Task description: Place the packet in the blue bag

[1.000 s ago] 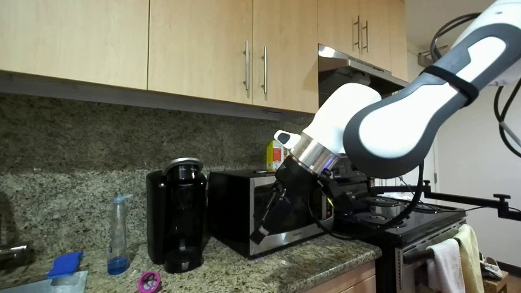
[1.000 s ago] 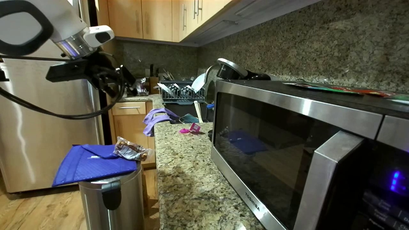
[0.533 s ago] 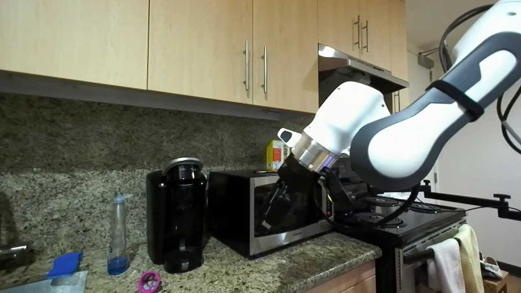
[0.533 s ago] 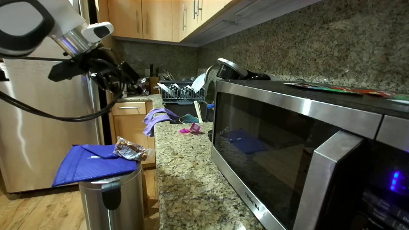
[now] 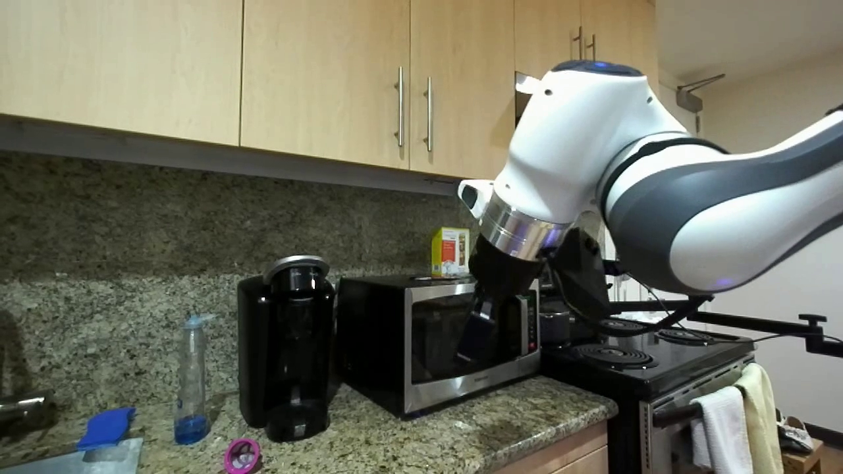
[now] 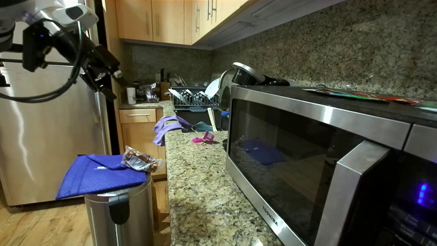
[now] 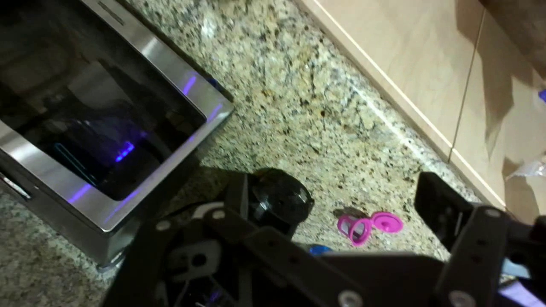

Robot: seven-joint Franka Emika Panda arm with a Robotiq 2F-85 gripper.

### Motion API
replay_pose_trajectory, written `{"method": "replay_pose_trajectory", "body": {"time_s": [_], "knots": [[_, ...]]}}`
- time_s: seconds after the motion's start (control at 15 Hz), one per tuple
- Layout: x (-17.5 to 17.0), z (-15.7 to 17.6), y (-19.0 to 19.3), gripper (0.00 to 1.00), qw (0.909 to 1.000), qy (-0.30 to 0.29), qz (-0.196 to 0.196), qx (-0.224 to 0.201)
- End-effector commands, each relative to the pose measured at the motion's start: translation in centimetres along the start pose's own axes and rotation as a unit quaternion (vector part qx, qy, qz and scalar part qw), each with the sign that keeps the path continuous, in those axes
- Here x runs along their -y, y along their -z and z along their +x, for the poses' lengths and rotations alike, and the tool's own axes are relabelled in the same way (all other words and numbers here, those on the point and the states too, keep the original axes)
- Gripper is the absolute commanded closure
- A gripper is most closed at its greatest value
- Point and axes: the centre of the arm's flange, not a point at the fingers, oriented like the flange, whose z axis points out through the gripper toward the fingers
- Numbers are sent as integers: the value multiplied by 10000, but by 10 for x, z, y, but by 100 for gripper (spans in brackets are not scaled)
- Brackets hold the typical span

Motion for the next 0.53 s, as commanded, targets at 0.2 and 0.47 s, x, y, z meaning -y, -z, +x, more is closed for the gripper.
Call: {"method": "replay_pose_trajectory", "body": {"time_s": [0.2, 0.47], "knots": [[3, -5, 2, 0, 9938, 293, -469, 961], [2, 0, -10, 0, 9924, 351, -307, 1137]]}}
